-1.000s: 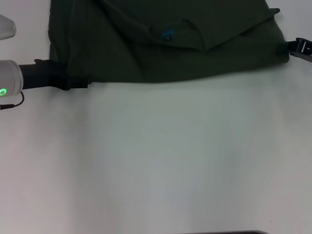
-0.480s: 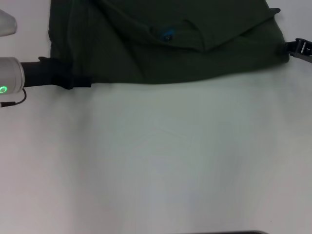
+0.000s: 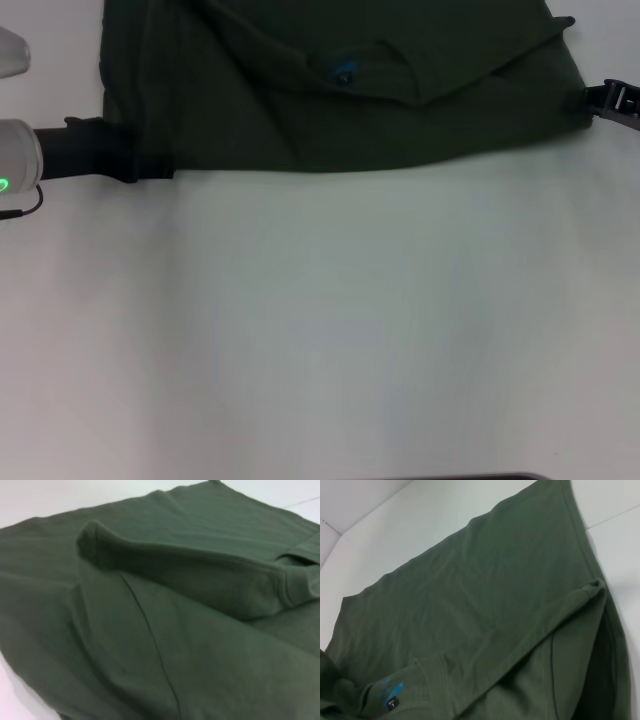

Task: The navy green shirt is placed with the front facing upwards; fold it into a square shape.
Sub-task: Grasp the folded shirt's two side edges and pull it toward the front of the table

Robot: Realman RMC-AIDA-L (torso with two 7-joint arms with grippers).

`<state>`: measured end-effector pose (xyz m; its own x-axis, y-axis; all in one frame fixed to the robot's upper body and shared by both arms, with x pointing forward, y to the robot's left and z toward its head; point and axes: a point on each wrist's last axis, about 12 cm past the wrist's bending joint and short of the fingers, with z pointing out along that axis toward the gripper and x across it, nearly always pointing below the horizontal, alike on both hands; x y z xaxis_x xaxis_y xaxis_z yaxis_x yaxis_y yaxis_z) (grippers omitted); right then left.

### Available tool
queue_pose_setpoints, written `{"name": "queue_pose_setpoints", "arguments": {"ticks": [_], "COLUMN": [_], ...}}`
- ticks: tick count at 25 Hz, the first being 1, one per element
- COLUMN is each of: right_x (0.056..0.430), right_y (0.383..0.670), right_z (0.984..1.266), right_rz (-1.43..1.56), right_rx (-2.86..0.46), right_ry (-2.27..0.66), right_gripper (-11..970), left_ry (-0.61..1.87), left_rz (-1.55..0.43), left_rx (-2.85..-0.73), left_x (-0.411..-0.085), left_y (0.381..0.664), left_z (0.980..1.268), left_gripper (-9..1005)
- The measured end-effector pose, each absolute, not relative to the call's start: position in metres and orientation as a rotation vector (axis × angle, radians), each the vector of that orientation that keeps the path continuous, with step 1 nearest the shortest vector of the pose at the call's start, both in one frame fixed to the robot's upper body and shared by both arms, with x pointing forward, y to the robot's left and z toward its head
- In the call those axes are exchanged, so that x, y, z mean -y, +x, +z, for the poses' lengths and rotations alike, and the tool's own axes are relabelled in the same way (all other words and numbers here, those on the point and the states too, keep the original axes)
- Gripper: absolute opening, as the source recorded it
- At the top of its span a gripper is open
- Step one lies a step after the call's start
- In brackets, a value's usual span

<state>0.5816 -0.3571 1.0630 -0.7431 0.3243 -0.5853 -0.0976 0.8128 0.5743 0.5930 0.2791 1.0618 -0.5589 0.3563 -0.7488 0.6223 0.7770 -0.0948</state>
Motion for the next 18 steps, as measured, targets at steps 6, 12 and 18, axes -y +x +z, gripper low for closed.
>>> {"name": "queue_pose_setpoints", "arguments": {"ticks": [6, 12, 18], "right_x": [0.3570, 0.3565, 0.3571], "right_y": [0.5822, 0.5829, 0.5817], "right_z": [1.0636, 1.0641, 1.0632], "right_rz": [0.773, 0.774, 0.772], "right_rx": [-2.287, -2.286, -2.287], "right_ry": [0.164, 0.161, 0.164], "right_gripper": [44, 43, 42], "left_ry": [0.752, 0.761, 0.753], "left_rz": [-0.491, -0.491, -0.475], "left_rx": [-2.220, -2.220, -2.222], "left_x": [-0.2767, -0.2762, -0.2762], "left_y": [0.5897, 0.5899, 0.5906], "left_z": [1.0615, 1.0620, 1.0611], "left_gripper": [872, 863, 778]}}
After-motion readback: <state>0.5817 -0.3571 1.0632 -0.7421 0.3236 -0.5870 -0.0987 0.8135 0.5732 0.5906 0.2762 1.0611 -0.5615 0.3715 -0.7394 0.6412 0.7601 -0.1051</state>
